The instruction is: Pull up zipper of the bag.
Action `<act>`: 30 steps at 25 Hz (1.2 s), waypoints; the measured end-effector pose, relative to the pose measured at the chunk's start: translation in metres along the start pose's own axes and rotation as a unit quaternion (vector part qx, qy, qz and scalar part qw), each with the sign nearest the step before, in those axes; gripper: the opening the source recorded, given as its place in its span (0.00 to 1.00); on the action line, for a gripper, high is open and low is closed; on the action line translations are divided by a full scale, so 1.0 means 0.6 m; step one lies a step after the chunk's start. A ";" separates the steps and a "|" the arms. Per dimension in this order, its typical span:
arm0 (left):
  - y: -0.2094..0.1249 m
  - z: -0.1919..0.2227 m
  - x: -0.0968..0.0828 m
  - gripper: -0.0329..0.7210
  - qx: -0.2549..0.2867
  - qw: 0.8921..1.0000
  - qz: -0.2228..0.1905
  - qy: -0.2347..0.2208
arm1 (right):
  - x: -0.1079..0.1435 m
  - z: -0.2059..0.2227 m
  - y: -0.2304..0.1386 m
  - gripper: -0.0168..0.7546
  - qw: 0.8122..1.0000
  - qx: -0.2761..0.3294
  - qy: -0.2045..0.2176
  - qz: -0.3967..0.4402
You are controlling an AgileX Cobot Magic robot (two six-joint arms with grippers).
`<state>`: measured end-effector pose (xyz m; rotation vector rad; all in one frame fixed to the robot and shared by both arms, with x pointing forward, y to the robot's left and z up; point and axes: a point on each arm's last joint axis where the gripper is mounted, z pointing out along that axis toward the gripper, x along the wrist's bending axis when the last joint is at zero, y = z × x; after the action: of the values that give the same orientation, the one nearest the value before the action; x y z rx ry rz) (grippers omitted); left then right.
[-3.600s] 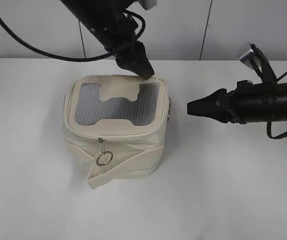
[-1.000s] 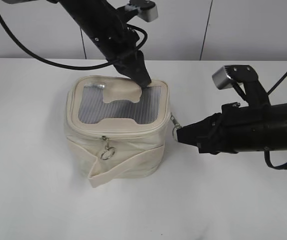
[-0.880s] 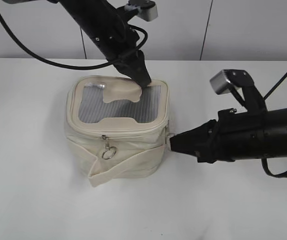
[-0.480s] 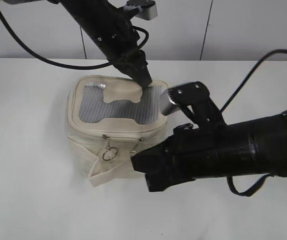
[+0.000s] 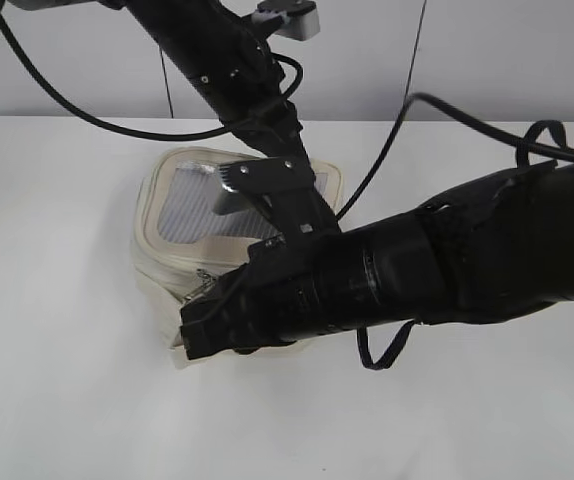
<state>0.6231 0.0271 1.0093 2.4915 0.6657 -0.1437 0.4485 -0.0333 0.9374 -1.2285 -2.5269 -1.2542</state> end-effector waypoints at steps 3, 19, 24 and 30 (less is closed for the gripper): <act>0.003 0.000 0.000 0.18 -0.010 1.000 -0.010 -0.002 | 0.004 -0.009 -0.001 0.16 1.000 0.005 0.002 0.019; 0.020 -0.237 -0.098 0.38 -0.103 0.992 -0.060 0.043 | -0.035 -0.262 -0.046 0.59 0.987 0.089 -0.115 0.072; -0.036 -0.368 -0.209 0.36 -0.153 0.979 -0.058 0.122 | -0.015 -0.372 -0.085 0.59 0.976 0.107 -0.189 0.026; -0.232 -0.442 -0.319 0.36 -0.196 0.959 -0.111 0.173 | 0.024 -0.470 -0.153 0.58 0.980 0.034 -0.196 -0.005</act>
<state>0.3785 0.1884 1.2100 2.0685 1.0099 0.3214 0.2995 -0.2524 1.0717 -1.5844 -2.8110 -0.9966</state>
